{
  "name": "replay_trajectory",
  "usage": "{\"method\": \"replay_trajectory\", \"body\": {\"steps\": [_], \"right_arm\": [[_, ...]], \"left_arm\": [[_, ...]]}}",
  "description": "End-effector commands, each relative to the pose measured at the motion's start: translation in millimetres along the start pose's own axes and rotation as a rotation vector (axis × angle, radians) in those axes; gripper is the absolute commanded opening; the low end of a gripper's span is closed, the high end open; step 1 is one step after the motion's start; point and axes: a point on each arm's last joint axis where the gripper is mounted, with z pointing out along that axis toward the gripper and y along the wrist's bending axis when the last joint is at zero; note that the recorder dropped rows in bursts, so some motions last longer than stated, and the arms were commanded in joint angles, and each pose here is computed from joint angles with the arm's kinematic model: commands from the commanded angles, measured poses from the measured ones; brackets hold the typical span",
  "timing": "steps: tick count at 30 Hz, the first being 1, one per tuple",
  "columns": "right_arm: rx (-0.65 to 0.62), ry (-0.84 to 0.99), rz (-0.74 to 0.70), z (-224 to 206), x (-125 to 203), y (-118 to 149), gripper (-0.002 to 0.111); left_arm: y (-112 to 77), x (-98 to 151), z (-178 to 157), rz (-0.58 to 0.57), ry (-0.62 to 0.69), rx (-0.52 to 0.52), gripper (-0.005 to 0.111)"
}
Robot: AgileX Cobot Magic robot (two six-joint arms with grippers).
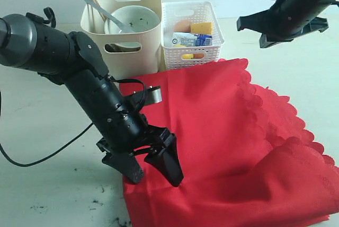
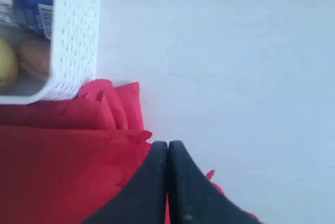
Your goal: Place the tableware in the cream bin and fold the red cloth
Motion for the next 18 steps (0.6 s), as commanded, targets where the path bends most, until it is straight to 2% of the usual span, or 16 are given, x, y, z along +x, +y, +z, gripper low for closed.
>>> {"method": "replay_trajectory", "body": {"steps": [1, 4, 6, 10, 12, 18], "right_arm": [[-0.138, 0.046, 0.002, -29.1, 14.7, 11.5, 0.000], [-0.241, 0.108, -0.032, -36.2, 40.9, 17.6, 0.000], [-0.278, 0.161, -0.035, -41.0, 60.8, 18.4, 0.000], [-0.297, 0.215, -0.058, -53.1, 93.4, 15.7, 0.000], [-0.303, 0.233, -0.073, -61.5, 107.9, 14.2, 0.000], [-0.350, 0.300, -0.185, -88.8, 141.4, 30.6, 0.000]], "left_arm": [[4.7, 2.9, 1.3, 0.030, 0.007, -0.043, 0.093], [-5.6, 1.6, -8.2, 0.058, -0.047, -0.022, 0.091], [-15.7, 2.0, -17.5, 0.083, -0.092, 0.002, 0.087], [-35.3, 5.4, -33.9, 0.119, -0.157, 0.056, 0.076], [-46.1, 8.8, -40.1, 0.147, -0.174, 0.084, 0.075], [-77.8, 26.3, -38.2, 0.270, -0.116, 0.088, 0.075]]}}
